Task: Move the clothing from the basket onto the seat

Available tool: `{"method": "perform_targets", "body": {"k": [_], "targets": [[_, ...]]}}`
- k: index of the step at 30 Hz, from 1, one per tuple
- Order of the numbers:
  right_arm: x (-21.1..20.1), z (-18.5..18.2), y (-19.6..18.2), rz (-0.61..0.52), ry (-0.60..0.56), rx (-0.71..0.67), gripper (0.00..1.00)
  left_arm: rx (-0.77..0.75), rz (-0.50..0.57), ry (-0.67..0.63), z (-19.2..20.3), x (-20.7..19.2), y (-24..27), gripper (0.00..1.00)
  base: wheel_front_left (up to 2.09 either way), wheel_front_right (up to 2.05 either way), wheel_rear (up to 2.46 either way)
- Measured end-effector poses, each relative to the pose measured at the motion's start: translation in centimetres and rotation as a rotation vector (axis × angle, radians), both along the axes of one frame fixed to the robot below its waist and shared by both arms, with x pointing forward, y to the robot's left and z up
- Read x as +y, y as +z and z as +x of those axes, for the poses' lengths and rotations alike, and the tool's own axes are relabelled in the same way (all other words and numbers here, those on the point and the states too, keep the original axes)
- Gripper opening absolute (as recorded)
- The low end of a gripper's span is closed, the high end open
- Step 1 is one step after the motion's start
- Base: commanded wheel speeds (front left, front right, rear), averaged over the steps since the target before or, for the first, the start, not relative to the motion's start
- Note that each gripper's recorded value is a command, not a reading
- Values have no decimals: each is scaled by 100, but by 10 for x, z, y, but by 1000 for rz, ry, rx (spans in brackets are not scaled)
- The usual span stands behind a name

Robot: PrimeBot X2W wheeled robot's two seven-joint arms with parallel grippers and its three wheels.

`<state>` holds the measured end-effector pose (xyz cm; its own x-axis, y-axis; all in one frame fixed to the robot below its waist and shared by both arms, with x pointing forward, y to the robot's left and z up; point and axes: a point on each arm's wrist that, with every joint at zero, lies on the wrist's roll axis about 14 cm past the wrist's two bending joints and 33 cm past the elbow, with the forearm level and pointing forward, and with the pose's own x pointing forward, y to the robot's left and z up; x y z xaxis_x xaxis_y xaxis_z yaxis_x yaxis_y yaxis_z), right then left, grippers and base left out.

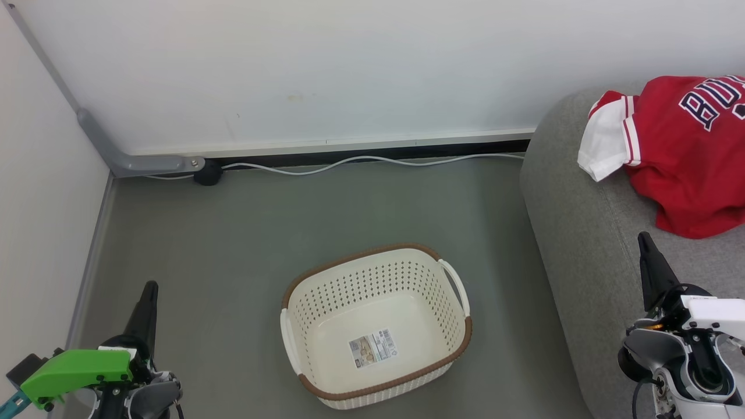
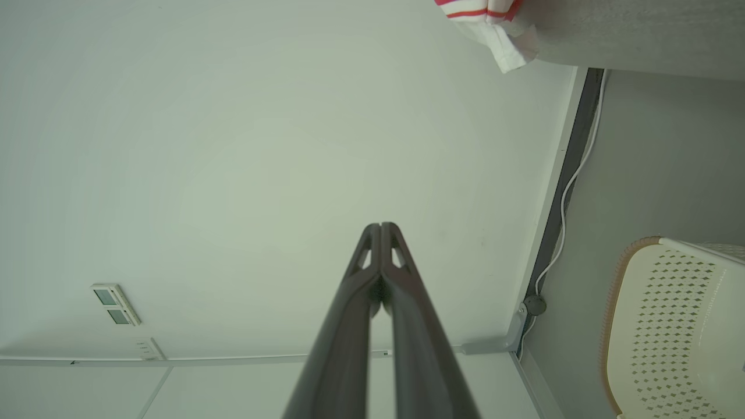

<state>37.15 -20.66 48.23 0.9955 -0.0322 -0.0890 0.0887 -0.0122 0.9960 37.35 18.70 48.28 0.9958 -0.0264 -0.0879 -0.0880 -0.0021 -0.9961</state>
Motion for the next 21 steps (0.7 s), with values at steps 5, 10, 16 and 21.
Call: {"method": "perform_targets", "body": {"k": [5,10,16,21], "targets": [[0,0,0,0,0,0,0,0,0,0,0,0,0,0,0,0,0],[0,0,0,0,0,0,0,-1,0,0,0,0,0,0,0,0,0],[0,0,0,0,0,0,0,-1,0,0,0,0,0,0,0,0,0],[0,0,0,0,0,0,0,-2,0,0,0,0,1,0,0,0,0]]}}
